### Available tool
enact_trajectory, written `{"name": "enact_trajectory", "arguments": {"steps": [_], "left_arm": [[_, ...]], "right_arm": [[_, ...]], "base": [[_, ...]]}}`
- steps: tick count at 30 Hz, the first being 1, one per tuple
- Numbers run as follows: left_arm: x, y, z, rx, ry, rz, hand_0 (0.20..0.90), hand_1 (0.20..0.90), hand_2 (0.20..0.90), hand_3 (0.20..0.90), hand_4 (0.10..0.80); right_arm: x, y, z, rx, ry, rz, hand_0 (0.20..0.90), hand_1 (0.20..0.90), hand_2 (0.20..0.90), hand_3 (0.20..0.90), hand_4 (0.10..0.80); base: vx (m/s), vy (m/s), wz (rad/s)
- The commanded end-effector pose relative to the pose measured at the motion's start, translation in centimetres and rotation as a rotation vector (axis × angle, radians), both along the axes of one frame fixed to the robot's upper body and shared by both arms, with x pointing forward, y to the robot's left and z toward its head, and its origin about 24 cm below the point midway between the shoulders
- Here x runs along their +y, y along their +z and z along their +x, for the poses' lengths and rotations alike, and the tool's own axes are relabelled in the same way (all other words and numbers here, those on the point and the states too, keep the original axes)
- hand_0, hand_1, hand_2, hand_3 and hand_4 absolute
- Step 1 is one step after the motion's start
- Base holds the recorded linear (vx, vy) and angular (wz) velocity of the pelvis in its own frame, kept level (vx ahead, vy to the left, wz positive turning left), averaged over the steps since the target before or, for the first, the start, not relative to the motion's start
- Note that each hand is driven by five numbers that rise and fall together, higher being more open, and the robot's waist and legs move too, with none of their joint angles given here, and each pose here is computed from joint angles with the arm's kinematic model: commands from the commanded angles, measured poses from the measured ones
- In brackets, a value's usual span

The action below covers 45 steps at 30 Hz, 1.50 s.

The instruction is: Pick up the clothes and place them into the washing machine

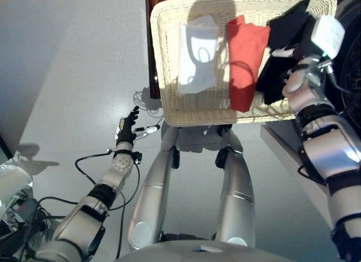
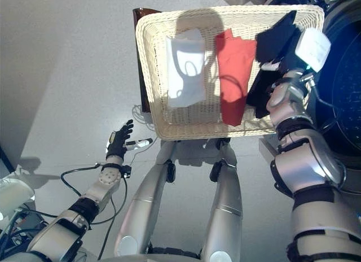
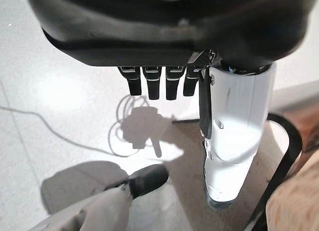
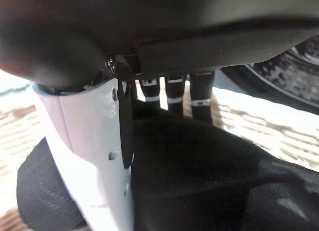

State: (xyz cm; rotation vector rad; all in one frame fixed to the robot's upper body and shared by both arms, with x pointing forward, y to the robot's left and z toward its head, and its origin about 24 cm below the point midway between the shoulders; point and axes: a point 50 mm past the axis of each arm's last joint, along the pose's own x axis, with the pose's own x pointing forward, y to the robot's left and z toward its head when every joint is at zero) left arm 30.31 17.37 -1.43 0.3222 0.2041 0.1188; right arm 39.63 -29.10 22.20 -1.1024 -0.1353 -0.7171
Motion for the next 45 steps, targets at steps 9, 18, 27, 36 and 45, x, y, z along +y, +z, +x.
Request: {"name": "enact_trajectory", "arguments": {"steps": [9,18,27,36,45], "left_arm": [[0.8,-1.5,-1.1,0.04,0.05,0.015,0.9,0.9,0.9,0.9,0.8],[2.2,-3.8,-2.9,0.156,0.082,0.054,0.9,0.9,0.9,0.9,0.8],[3.3,-4.8,-4.3,0.201,0.114,0.021,0.9,0.9,0.9,0.9,0.8],[2.2,-7.1,-7.0,0.298,0.117,-0.066,0.9,0.9,0.9,0.9,0.8],[1.3,-7.1,-6.8,0.289,0.098,-0.102,0.9,0.9,0.9,0.9,0.8]], "right_arm": [[0.2,-4.9,-0.4,0.192,0.074,0.026,0.2,0.2,0.2,0.2,0.3],[-2.0,-8.8,-2.3,0.221,0.015,0.174,0.2,0.2,0.2,0.2,0.3],[-2.9,-13.4,-5.1,-0.148,0.006,0.971,0.2,0.2,0.2,0.2,0.3],[1.3,-19.3,-7.4,-0.87,0.033,1.929,0.2,0.2,0.2,0.2,0.3],[-0.6,-11.0,-4.8,-1.255,0.177,1.918,0.2,0.2,0.2,0.2,0.3]], "base": [[-0.015,-0.013,0.03],[0.015,-0.02,-0.02],[0.037,-0.011,-0.09],[0.036,0.042,-0.2],[-0.059,0.067,-0.12]]}}
